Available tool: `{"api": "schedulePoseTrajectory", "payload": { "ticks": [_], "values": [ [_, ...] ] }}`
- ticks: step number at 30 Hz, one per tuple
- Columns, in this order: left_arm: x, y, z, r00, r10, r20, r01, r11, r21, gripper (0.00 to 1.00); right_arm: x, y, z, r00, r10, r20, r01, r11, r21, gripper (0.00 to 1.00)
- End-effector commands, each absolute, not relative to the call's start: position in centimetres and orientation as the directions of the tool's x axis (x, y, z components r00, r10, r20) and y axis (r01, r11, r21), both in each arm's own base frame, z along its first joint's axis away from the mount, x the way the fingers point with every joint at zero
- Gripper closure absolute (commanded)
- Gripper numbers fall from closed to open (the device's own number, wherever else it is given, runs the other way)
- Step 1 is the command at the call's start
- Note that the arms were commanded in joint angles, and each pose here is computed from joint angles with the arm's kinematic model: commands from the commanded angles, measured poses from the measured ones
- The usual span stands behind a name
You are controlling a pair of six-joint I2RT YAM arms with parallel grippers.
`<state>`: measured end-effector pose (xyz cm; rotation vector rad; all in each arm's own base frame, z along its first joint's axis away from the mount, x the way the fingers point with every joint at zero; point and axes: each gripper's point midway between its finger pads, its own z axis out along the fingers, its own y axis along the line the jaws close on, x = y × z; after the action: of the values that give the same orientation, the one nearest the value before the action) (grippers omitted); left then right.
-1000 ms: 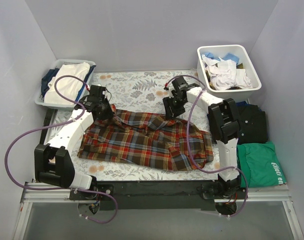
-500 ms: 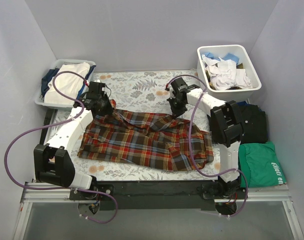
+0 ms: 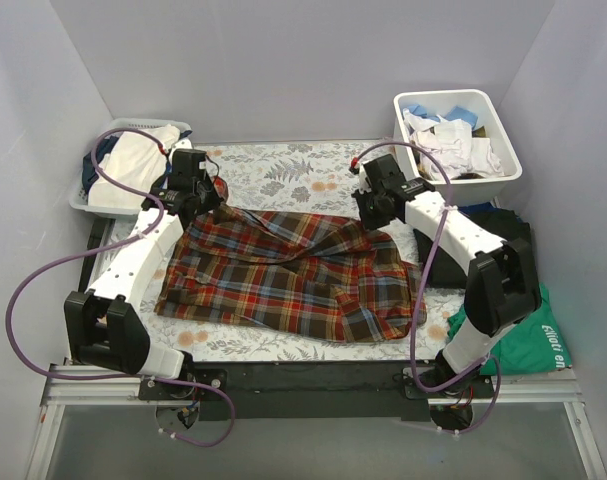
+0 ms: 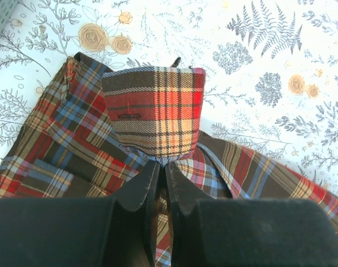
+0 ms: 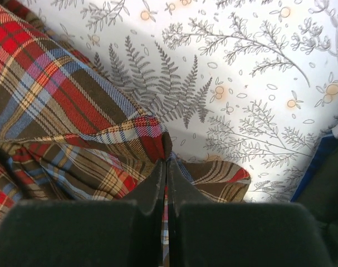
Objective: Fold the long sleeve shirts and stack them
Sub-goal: Fold the shirt
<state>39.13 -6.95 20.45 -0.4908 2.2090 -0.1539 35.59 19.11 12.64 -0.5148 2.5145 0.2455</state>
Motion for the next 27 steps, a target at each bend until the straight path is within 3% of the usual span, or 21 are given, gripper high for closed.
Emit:
{"api": "schedulePoseTrajectory", "payload": {
  "ticks": [1,12,19,21,23,27],
  "values": [
    [40.6,-6.4,23.0,-0.487,-0.403,-0.775,-0.295,0.911,-0.288,0.92,34.2,18.8,13.0,-0.754,-0.318,-0.575,-0.438,0.896,0.079,0.99],
    [41.5,-6.5,22.0,-0.495,-0.402,-0.770,-0.305,0.910,-0.280,0.91,29.3,17.5,12.9,-0.754,-0.310,-0.579,-0.461,0.878,0.130,0.99],
    [41.5,-7.0,19.6,-0.544,-0.398,-0.739,-0.301,0.914,-0.271,0.91,26.4,16.4,9.9,-0.796,-0.329,-0.508,-0.459,0.875,0.152,0.99],
    [41.3,-7.0,18.6,-0.560,-0.398,-0.726,-0.306,0.914,-0.266,0.91,25.5,16.1,8.6,-0.817,-0.337,-0.468,-0.452,0.878,0.157,0.92],
    [41.1,-6.9,17.7,-0.574,-0.396,-0.717,-0.314,0.915,-0.254,0.91,24.4,16.0,7.8,-0.833,-0.348,-0.430,-0.455,0.873,0.175,0.80],
    [40.6,-6.7,15.9,-0.603,-0.387,-0.697,-0.328,0.917,-0.225,0.91,22.9,15.4,6.9,-0.857,-0.343,-0.384,-0.437,0.879,0.190,0.75]
  ]
}}
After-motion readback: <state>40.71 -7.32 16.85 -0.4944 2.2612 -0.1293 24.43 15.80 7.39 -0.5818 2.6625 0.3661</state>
